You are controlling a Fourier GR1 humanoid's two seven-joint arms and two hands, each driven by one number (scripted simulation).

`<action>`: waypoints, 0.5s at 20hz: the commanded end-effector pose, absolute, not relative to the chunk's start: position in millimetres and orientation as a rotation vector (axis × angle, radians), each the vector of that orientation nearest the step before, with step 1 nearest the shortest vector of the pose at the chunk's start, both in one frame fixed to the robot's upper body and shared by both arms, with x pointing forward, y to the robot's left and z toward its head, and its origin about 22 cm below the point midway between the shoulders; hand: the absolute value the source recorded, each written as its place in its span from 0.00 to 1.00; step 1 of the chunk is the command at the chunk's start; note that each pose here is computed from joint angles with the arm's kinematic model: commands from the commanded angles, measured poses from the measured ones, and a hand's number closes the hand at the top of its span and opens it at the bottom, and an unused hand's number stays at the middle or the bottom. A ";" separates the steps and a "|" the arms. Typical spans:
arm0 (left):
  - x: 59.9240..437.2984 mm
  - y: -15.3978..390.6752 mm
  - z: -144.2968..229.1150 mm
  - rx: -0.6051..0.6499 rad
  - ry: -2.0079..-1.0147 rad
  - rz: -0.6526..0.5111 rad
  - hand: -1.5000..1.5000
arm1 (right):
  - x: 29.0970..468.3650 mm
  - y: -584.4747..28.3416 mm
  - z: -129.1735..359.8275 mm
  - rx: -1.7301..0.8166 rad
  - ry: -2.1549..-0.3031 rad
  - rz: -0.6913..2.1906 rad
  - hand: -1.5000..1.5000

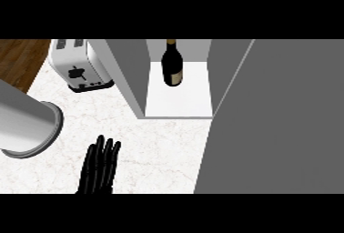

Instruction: Pick up the wine, place it into the cabinet and close the cabinet

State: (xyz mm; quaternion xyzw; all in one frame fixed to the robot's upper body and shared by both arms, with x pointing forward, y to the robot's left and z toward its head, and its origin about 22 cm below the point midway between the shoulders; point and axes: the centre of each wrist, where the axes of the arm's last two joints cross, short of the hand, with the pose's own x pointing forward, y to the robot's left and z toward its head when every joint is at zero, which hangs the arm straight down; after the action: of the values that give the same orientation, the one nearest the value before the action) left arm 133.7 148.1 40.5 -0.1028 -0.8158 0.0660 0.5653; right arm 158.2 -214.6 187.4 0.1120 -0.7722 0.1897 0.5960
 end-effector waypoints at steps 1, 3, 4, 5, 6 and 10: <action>119.8 160.8 48.1 -0.240 -1.922 0.138 0.00 | 128.4 -224.0 201.7 0.378 -1.835 0.496 1.00; 121.5 170.3 40.0 -0.239 -1.936 0.141 0.00 | 134.4 -211.5 197.2 0.438 -1.765 0.487 1.00; 127.8 181.6 59.2 -0.259 -1.921 0.155 0.00 | 136.5 -206.8 189.0 0.501 -1.720 0.480 1.00; 118.6 174.1 52.1 -0.246 -1.915 0.154 0.00 | 134.5 -206.3 191.0 0.548 -1.700 0.451 1.00; 127.1 188.5 52.9 -0.249 -1.924 0.145 0.00 | 135.0 -198.0 190.4 0.558 -1.668 0.472 1.00; 133.8 215.2 58.1 -0.209 -1.956 0.177 0.00 | 127.2 -195.1 189.7 0.601 -1.643 0.461 1.00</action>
State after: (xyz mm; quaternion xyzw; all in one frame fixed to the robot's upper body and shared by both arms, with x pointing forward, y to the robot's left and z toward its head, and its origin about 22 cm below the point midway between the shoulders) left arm 126.9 192.3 53.8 -0.0919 -0.8211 0.0700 0.5590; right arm 150.1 -191.1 174.8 0.1900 -0.7170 0.2018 0.6396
